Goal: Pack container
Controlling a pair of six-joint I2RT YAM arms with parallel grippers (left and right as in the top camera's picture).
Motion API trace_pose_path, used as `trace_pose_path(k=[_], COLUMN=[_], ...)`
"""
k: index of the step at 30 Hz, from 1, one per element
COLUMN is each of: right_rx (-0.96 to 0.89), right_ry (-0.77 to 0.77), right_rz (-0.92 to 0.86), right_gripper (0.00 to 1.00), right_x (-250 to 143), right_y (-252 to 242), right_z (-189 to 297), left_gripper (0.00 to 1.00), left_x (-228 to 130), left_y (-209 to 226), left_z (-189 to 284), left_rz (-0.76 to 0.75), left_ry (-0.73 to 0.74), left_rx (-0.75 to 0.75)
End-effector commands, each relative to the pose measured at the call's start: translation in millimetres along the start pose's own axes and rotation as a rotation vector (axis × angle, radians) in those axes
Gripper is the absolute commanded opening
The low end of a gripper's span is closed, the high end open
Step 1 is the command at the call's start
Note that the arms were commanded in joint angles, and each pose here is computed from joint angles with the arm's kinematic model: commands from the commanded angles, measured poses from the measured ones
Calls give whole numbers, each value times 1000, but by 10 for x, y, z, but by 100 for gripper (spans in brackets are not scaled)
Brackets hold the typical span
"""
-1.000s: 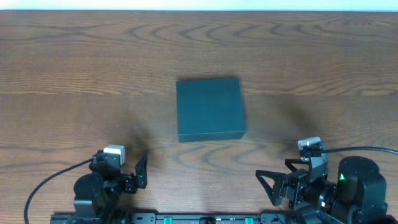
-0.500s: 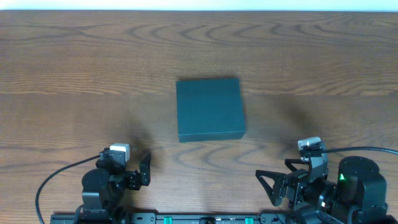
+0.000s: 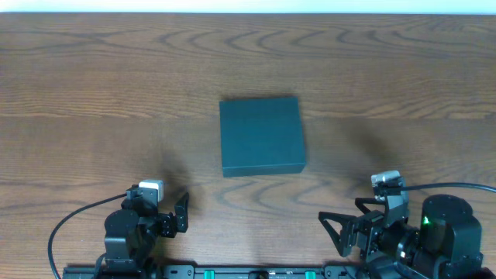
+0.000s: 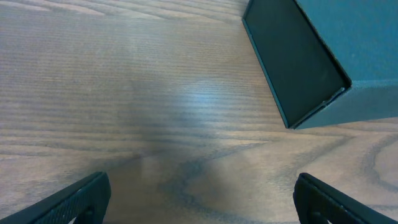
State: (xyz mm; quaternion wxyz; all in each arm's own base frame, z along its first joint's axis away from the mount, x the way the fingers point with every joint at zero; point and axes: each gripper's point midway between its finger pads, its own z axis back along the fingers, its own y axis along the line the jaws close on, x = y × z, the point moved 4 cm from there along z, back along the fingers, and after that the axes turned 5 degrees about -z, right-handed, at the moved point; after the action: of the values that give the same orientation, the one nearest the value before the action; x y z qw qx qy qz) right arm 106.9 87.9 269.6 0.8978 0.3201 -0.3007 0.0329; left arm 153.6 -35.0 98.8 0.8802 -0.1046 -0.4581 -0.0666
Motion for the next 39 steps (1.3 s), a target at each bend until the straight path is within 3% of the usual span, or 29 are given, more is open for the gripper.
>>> trace_pose_path(k=[1,17,24,31,39], right_rx=[3,0,-194,-183,-148], right_ry=[1,-1,-233,-389,-387], right_rz=[-7,11,156,252,122], right_gripper=[99,99,99,99,99], right_x=[-14,-10,226,-24,-286], right_y=[6,5,-284,-683,-1043], right_z=[4,3,2,-454,-971], left_gripper=[95,95,95,95,95], left_x=[-10,-10,-10,-10,-10], left_y=[17,17,17,17,17], left_z=[-4,-4,-4,-4,-4], left_rz=[14,14,14,14,14], left_ry=[-1,-1,-1,-1,-1], left_rx=[11,11,11,11,11])
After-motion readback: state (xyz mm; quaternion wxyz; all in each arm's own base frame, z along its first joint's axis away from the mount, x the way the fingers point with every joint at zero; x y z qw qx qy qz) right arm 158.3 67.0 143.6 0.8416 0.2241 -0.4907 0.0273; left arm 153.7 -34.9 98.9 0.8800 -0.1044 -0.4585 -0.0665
